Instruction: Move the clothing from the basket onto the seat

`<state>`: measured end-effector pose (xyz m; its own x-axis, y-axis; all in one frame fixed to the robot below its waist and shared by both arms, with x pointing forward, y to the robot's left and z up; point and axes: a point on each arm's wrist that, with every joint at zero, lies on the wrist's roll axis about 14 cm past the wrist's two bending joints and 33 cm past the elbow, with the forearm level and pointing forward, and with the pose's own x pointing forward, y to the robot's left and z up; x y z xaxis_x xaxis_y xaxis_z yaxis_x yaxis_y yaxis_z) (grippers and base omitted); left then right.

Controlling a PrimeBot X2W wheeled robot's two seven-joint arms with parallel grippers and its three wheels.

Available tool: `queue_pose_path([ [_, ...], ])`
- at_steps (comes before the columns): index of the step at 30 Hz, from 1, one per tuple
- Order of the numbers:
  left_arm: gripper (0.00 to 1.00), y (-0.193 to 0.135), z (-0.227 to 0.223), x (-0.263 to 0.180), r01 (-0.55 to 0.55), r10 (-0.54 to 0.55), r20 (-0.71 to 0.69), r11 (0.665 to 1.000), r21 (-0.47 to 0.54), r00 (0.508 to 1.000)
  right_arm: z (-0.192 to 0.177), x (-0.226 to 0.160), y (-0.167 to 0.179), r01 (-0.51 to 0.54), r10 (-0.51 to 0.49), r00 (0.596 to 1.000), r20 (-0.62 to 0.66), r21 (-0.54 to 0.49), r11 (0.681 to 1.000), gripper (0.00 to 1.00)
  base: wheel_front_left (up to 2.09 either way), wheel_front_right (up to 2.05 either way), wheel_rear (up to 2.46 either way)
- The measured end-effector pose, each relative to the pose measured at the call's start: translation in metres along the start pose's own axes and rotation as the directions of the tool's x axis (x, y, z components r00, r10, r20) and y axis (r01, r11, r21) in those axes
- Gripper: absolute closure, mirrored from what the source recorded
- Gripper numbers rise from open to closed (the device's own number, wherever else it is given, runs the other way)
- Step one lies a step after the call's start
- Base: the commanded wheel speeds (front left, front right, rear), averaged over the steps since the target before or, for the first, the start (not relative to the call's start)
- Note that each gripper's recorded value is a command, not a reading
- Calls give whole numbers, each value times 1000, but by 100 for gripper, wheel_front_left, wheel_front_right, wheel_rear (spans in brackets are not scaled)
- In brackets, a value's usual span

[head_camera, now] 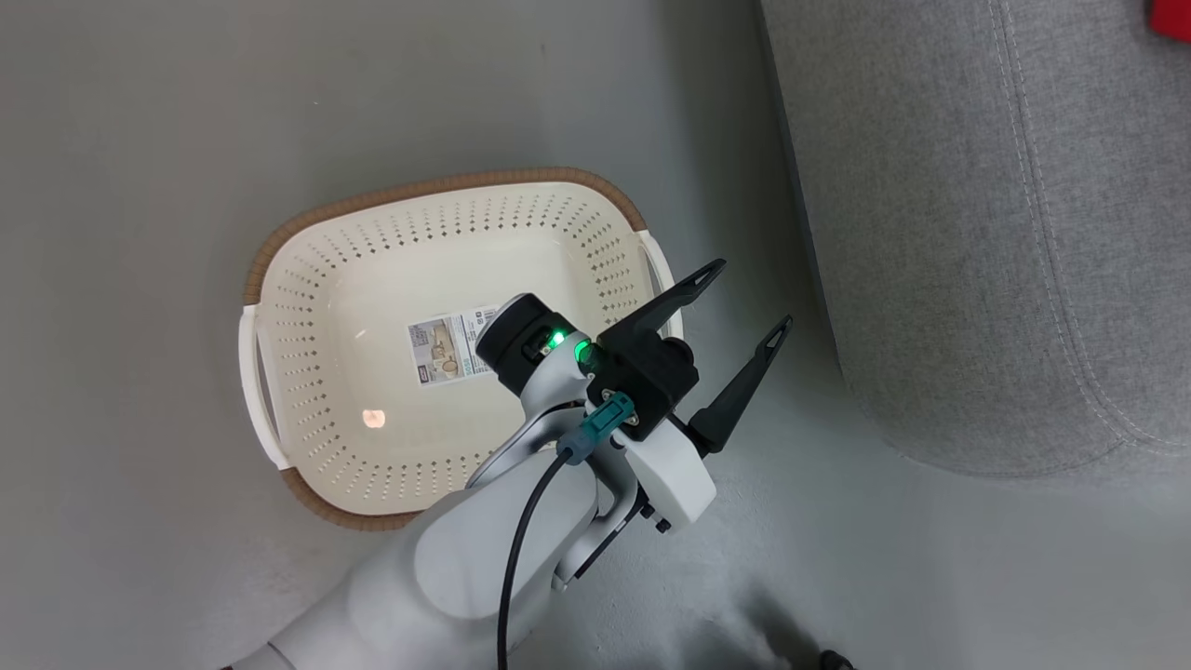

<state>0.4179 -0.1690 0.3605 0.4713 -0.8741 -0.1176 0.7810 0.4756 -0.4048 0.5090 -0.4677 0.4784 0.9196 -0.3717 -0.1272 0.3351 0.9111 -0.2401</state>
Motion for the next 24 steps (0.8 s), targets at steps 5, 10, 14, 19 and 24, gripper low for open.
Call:
queue_pose_path([
  [5,0,2,14,-12,-51,51,21,999,4,998,-7,-20,6,-26,27,1000,-16,29,999,0,0,0,0],
  [10,0,12,35,-28,-146,145,63,989,10,987,-3,-38,21,-75,75,997,4,65,995,0,0,0,0],
  [14,0,20,55,-48,-231,229,117,973,-3,966,1,-54,37,-125,123,992,26,95,988,0,0,0,0],
  [19,0,37,74,-82,-358,351,169,934,11,921,13,-70,65,-197,187,979,80,147,969,0,0,0,0],
  [24,0,56,96,-126,-502,483,239,865,23,842,33,-84,98,-284,260,954,148,181,941,0,0,0,0],
])
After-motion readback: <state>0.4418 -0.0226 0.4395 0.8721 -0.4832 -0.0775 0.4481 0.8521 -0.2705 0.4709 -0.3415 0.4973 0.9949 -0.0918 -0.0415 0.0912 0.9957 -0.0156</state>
